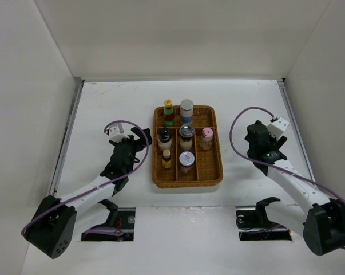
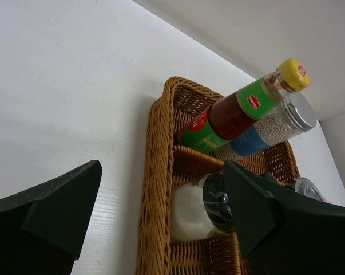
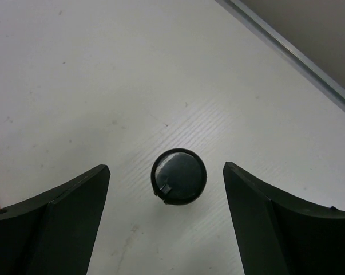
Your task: Organize the condiment bottles
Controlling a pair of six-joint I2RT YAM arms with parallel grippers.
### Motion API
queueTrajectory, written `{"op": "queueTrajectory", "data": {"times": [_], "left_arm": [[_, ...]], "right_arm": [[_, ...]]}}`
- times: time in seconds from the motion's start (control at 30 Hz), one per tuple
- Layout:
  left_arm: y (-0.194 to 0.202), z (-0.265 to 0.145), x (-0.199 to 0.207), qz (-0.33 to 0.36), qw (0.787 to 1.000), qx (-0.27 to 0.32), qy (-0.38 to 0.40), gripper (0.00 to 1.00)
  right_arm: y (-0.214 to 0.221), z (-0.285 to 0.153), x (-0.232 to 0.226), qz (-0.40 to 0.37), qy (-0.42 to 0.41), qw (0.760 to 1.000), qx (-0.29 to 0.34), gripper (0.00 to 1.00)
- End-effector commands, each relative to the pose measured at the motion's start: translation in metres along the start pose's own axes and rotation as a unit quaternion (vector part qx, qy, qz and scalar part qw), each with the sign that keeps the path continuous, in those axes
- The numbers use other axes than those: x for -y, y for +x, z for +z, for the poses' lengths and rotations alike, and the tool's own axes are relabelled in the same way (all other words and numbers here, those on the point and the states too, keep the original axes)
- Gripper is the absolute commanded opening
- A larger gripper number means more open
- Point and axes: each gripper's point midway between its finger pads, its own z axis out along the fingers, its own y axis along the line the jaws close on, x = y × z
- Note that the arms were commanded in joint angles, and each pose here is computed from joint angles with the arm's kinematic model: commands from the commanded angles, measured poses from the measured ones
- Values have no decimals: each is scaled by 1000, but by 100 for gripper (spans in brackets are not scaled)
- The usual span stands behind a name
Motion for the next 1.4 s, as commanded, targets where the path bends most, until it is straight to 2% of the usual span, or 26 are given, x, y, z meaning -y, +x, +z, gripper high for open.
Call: {"op": "queueTrajectory", "data": {"times": [0.0, 0.27, 0.5, 0.6, 0.77, 0.97, 1.03, 1.1, 1.2, 1.37], "left_arm": [[-7, -2, 10, -18, 1000, 14, 21, 87], [-2, 2, 6, -17, 1000, 5, 15, 87], [0, 3, 5, -17, 1000, 3, 13, 87], [-2, 3, 5, -18, 1000, 6, 13, 87], [-4, 4, 2, -18, 1000, 8, 9, 87], [-9, 7, -1, -18, 1000, 15, 0, 89], [-15, 7, 0, -21, 999, 24, -1, 91], [-20, 6, 0, -22, 999, 30, -4, 100], [-24, 6, -4, -17, 999, 30, -19, 100], [-23, 4, -10, -6, 999, 14, -37, 100]], "right_arm": [[0, 8, 9, 14, 26, 1000, 5, 86], [24, 20, 0, 7, 10, 999, -32, 81], [12, 24, -2, 19, 14, 1000, -13, 45], [-3, 8, -8, 28, -4, 999, 22, 37], [-23, -49, -38, 17, -109, 993, 46, 36], [-9, -133, -96, 4, -272, 962, -2, 35], [-3, -159, -118, -5, -318, 948, -10, 35], [8, -178, -137, -18, -353, 935, -17, 36], [31, -188, -155, -45, -378, 924, -26, 36], [70, -178, -162, -69, -385, 919, -40, 36]]}}
